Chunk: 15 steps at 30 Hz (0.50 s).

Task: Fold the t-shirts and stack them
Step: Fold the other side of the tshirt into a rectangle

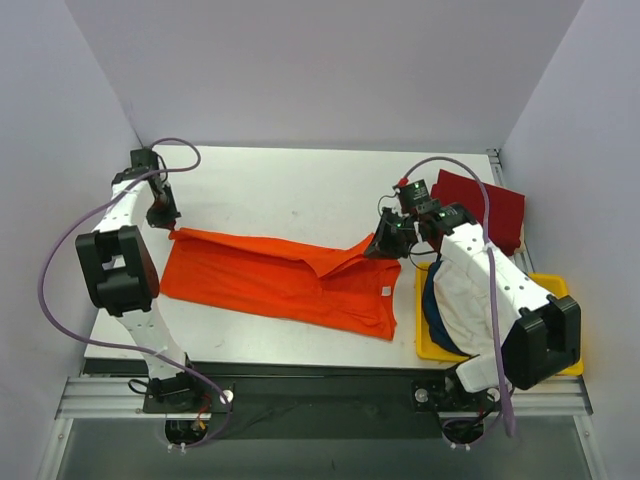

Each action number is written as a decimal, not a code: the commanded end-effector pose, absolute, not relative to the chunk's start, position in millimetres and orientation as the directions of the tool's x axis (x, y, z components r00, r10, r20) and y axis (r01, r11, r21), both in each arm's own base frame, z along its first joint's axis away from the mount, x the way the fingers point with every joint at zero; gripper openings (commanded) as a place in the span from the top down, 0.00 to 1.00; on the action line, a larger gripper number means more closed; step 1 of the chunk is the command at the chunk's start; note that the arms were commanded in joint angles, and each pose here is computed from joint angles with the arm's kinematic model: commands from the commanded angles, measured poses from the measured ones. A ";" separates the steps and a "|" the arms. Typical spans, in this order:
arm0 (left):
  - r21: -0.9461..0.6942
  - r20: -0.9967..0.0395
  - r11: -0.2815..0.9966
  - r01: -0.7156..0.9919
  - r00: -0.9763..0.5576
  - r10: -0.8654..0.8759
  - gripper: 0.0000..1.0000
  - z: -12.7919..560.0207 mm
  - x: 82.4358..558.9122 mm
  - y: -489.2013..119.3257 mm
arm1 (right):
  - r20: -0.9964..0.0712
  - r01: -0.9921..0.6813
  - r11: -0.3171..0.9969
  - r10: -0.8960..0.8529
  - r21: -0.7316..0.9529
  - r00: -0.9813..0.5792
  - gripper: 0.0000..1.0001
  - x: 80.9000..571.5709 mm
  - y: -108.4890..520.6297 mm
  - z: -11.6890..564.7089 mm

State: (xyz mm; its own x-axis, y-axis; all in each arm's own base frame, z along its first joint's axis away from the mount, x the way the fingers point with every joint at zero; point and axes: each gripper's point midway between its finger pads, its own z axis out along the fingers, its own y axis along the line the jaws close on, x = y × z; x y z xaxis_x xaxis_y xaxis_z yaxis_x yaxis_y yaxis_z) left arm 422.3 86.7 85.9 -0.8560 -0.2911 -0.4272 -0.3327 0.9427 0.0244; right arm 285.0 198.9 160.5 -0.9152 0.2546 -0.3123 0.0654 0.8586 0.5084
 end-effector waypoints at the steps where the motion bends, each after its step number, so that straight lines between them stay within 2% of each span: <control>1: 0.025 -0.522 0.925 -0.380 -0.794 -0.312 1.00 117.8 427.0 105.7 | -0.286 0.093 0.867 0.260 0.490 -0.922 1.00 264.2 193.4 159.0; 9: 0.022 -0.486 0.919 -0.394 -0.807 -0.335 1.00 105.8 408.6 105.3 | -0.219 0.105 0.882 0.227 0.458 -0.949 1.00 234.2 192.8 137.9; 10: 0.025 -0.468 0.918 -0.397 -0.815 -0.340 0.90 101.2 403.5 104.8 | -0.209 0.102 0.887 0.216 0.450 -0.954 1.00 229.4 193.1 133.5; 12: 0.031 -0.459 0.914 -0.406 -0.818 -0.348 0.61 97.8 398.9 106.6 | -0.185 0.105 0.905 0.196 0.413 -0.963 1.00 219.4 186.1 118.8; 13: 0.034 -0.452 0.913 -0.407 -0.821 -0.350 0.53 95.0 396.2 106.9 | -0.173 0.104 0.912 0.185 0.397 -0.967 0.99 215.4 183.6 113.8; 14: 0.043 -0.458 0.909 -0.414 -0.817 -0.350 0.42 96.4 394.8 108.7 | -0.144 0.098 0.926 0.160 0.365 -0.977 0.86 208.0 179.0 105.2; 15: 0.044 -0.461 0.910 -0.413 -0.816 -0.349 0.37 97.3 394.5 108.3 | -0.139 0.089 0.936 0.144 0.339 -0.980 0.78 205.2 175.6 101.5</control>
